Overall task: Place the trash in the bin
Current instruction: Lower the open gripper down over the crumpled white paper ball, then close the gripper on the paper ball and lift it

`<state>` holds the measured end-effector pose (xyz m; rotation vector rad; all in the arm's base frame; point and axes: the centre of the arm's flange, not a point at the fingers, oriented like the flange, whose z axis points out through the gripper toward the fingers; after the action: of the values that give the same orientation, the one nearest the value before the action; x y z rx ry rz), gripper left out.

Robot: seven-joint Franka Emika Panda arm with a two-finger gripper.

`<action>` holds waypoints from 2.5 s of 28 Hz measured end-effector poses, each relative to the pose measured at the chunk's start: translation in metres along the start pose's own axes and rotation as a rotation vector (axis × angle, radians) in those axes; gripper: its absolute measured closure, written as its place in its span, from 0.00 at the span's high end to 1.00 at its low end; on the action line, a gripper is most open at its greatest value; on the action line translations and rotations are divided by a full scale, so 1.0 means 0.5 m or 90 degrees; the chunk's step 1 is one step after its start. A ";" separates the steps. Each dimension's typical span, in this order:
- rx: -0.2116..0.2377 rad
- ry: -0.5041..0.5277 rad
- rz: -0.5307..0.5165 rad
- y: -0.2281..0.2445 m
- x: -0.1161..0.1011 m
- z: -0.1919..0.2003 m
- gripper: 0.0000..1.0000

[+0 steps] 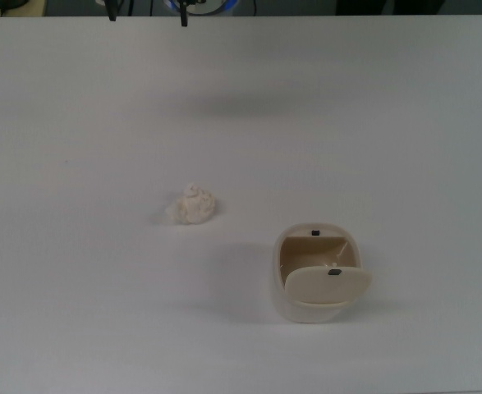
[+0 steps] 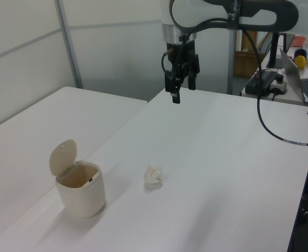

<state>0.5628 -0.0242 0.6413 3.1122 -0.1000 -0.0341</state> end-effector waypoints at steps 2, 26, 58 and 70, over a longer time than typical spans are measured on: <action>0.000 0.000 -0.001 -0.001 0.000 0.000 1.00; -0.027 -0.108 -0.111 -0.210 0.113 0.290 1.00; -0.067 -0.058 -0.077 -0.143 0.262 0.604 0.68; -0.073 -0.055 -0.085 -0.148 0.266 0.624 0.26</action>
<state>0.6930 0.0325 0.3246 2.9965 0.1037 -0.1707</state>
